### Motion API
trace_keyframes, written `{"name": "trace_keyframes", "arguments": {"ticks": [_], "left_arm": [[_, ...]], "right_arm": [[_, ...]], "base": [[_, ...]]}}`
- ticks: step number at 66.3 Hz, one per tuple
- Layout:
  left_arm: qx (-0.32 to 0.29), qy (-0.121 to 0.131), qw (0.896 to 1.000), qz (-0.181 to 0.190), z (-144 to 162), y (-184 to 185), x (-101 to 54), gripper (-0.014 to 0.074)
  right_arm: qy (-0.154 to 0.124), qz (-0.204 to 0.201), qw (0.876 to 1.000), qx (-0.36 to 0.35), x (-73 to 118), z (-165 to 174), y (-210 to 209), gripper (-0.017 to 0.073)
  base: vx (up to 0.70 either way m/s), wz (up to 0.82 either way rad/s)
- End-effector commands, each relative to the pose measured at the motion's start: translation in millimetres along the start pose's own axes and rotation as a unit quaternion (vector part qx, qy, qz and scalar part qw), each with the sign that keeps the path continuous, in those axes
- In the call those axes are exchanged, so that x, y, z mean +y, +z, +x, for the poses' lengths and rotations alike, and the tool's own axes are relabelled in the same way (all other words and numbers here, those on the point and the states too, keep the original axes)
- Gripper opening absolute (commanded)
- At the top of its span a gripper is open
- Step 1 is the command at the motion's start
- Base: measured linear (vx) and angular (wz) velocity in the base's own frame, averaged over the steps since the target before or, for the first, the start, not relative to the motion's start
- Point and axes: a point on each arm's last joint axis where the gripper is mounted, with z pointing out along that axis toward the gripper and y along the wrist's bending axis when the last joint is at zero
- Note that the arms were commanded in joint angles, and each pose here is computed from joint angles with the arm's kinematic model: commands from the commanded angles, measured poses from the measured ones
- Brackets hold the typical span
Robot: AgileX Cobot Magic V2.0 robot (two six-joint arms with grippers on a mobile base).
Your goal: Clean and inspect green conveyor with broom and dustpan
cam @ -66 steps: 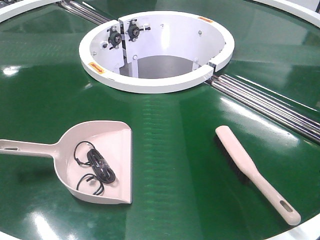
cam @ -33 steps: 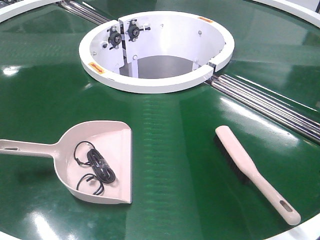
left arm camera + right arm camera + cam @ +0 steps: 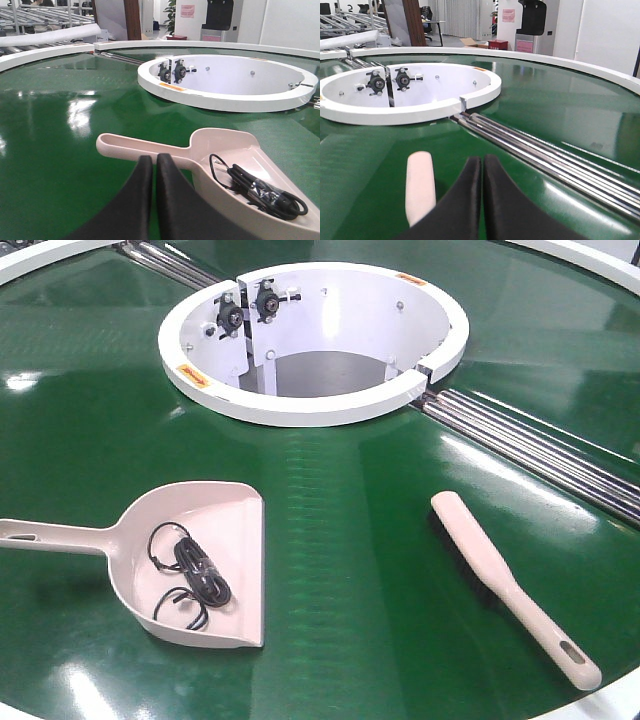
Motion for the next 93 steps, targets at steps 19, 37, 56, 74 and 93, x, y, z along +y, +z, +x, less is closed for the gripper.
{"name": "trace_keyframes", "arguments": {"ticks": [19,37,56,74,93], "left_arm": [[-0.036,-0.003,0.999,-0.002,-3.7,-0.6,0.2,-0.0006],[-0.036,-0.003,0.999,-0.002,-3.7,-0.6,0.2,-0.0006],[-0.036,-0.003,0.999,-0.002,-3.7,-0.6,0.2,-0.0006],[-0.036,-0.003,0.999,-0.002,-3.7,-0.6,0.2,-0.0006],[-0.036,-0.003,0.999,-0.002,-3.7,-0.6,0.2,-0.0006]], "right_arm": [[0.006,0.002,0.999,-0.039,1.0,19.6,-6.2,-0.0009],[0.006,0.002,0.999,-0.038,0.9,19.7,-6.2,-0.0009],[0.006,0.002,0.999,-0.038,0.9,19.7,-6.2,-0.0009],[0.006,0.002,0.999,-0.038,0.9,19.7,-6.2,-0.0009],[0.006,0.002,0.999,-0.038,0.9,19.7,-6.2,-0.0009]], "base": [[0.00,0.00],[0.00,0.00],[0.00,0.00],[0.00,0.00],[0.00,0.00]]}}
